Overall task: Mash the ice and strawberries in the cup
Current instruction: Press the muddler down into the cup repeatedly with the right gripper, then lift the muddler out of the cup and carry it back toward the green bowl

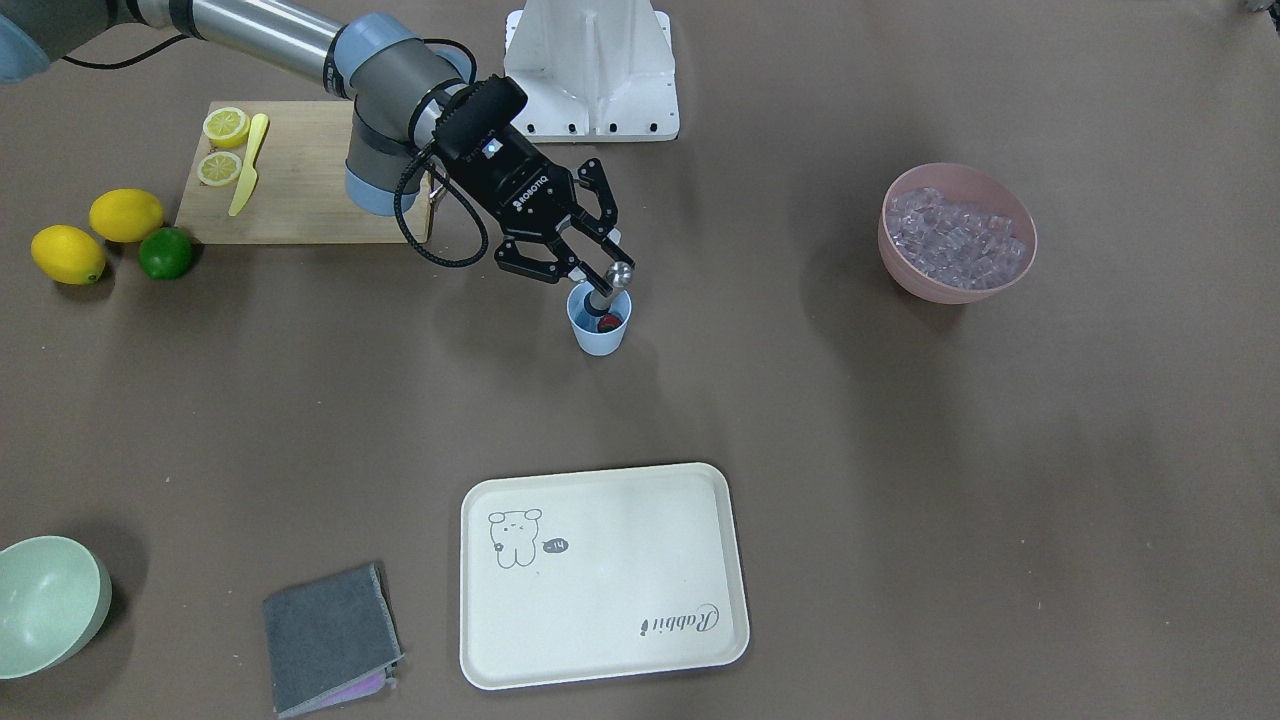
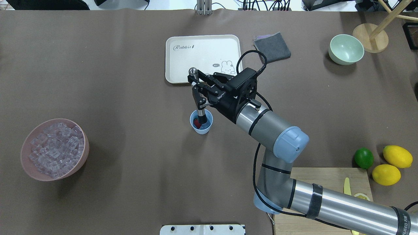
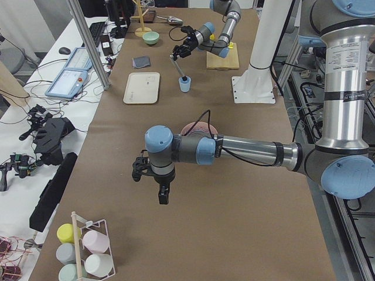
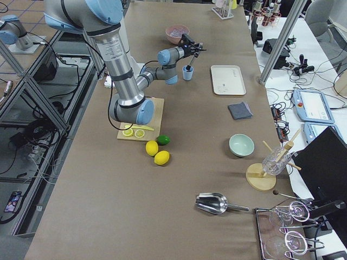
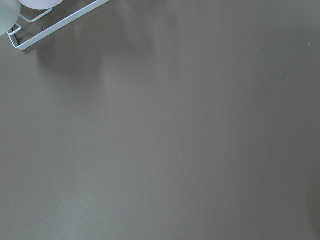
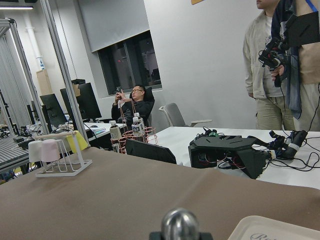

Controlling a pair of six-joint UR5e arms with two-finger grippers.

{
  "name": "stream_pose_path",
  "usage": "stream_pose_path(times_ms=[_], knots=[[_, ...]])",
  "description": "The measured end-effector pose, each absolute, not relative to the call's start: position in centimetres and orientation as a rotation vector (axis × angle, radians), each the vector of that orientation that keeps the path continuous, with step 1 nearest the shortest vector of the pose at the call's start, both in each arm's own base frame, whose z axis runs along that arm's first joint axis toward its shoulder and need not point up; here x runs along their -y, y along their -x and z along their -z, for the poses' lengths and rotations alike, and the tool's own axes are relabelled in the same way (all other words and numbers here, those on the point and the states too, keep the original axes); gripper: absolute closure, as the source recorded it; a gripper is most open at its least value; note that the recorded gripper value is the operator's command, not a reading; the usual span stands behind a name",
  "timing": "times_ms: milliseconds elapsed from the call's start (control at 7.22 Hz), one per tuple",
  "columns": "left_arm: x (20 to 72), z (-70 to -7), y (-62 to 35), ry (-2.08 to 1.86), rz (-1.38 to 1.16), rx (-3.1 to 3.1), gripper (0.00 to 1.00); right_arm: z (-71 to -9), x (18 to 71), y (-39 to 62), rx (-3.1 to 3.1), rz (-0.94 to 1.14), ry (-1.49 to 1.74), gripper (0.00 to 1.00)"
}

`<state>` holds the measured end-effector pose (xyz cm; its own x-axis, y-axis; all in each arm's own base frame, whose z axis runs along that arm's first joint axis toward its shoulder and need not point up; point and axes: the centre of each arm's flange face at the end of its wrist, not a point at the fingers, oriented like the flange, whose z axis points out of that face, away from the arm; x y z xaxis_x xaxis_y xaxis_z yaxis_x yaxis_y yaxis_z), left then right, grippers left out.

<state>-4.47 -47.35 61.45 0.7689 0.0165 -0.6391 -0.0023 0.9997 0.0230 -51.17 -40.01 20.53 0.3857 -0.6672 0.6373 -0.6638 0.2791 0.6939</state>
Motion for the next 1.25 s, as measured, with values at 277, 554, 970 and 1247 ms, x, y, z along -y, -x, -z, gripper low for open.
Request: stream_pose_path(times_ms=[277, 554, 970, 1247], knots=[[47.4, -61.4, 4.5, -0.023, -0.011, -0.694, 0.02, -21.7, 40.0, 52.2, 1.277, 0.017, -1.388, 1.0], [47.7, -61.2, 4.5, -0.027, -0.012, -0.694, 0.02, -21.6, 40.1, 52.6, 1.277, 0.017, -1.383, 1.0], [47.9, -61.1, 4.4, -0.029, -0.013, -0.694, 0.02, -18.3, 40.8, 50.3, 1.32, -0.028, -1.432, 1.0], [47.9, -61.0, 4.4, -0.03, -0.014, -0.694, 0.02, -14.8, 41.1, 46.9, 1.354, -0.07, -1.477, 1.0]])
